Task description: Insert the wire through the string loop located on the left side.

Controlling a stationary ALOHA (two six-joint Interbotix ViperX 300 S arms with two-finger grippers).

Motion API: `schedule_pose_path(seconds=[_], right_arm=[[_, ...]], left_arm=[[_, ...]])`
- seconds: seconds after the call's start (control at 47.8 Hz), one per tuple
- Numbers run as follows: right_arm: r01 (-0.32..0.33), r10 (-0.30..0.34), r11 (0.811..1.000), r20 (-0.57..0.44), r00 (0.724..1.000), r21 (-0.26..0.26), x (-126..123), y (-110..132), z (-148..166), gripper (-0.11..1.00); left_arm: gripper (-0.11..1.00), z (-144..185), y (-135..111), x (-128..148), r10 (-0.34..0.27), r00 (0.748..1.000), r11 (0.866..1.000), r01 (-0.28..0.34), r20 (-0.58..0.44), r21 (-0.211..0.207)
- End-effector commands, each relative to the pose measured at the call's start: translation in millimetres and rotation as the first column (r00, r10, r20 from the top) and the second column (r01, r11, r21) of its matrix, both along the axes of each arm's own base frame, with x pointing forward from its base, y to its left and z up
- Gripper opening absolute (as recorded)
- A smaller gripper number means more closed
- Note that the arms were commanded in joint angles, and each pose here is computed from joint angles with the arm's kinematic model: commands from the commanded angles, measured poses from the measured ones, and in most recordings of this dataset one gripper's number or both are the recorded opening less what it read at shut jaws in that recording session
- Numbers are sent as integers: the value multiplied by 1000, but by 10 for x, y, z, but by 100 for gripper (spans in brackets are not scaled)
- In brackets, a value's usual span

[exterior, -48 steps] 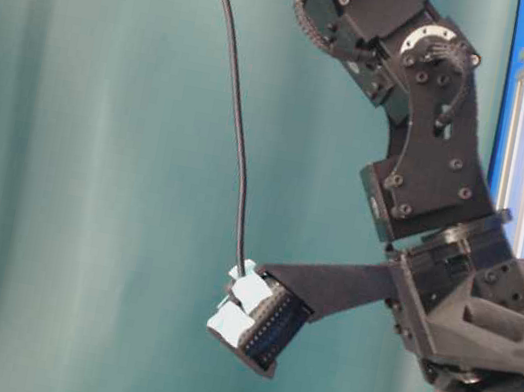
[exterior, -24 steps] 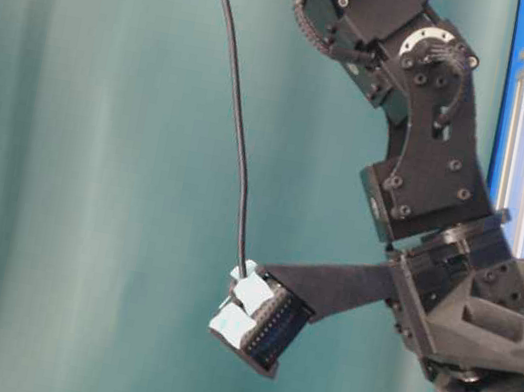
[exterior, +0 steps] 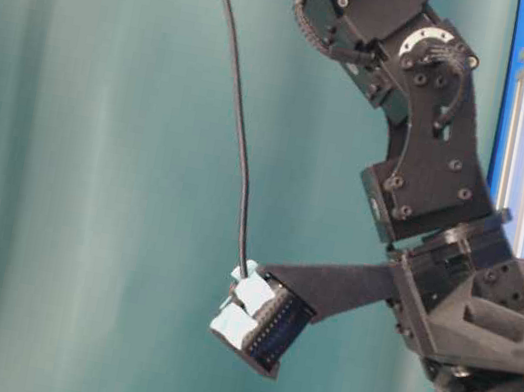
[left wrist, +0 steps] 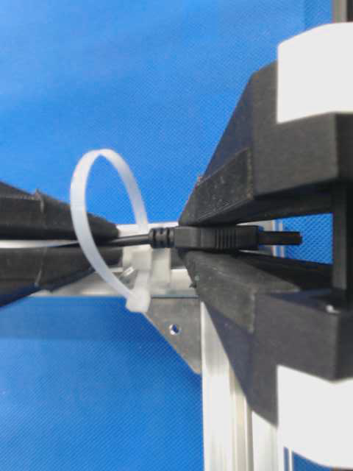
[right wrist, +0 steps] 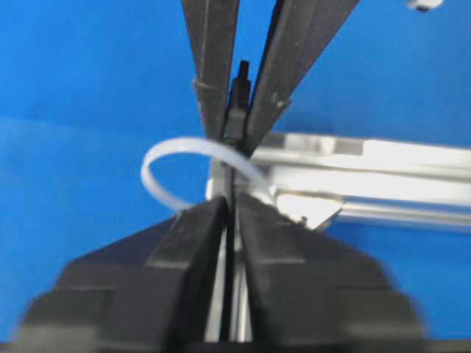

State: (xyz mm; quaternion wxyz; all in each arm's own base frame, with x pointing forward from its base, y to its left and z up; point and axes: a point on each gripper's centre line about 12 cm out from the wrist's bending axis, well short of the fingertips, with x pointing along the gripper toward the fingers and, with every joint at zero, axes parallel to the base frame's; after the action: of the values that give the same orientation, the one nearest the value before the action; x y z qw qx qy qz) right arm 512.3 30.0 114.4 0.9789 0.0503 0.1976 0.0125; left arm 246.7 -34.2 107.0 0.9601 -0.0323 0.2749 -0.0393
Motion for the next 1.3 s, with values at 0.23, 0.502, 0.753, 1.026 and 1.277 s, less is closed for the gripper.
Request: schedule_pose_path(seconds=[0.23, 0.502, 0.753, 1.026, 1.277], right_arm=[[14, -14, 1000, 32, 999, 23, 6, 0, 164, 94], [13, -14, 1000, 29, 999, 21, -25, -2, 170, 94], [11, -11, 1000, 22, 1000, 22, -107, 8, 172, 94], [6, -6, 1000, 14, 1000, 17, -128, 17, 159, 94], [4, -4, 1000, 13, 1000, 14, -129, 17, 158, 94]], left_arm=[[8, 75, -11, 45, -3, 999, 1000, 3, 33, -4], [8, 90, -9, 15, -2, 1000, 1000, 2, 21, -7], [8, 292, -1, -172, -12, 999, 1000, 11, -40, -16], [8, 591, 16, -509, -8, 994, 998, 1, -107, -68], [8, 847, 43, -801, -10, 997, 995, 1, -80, -103]])
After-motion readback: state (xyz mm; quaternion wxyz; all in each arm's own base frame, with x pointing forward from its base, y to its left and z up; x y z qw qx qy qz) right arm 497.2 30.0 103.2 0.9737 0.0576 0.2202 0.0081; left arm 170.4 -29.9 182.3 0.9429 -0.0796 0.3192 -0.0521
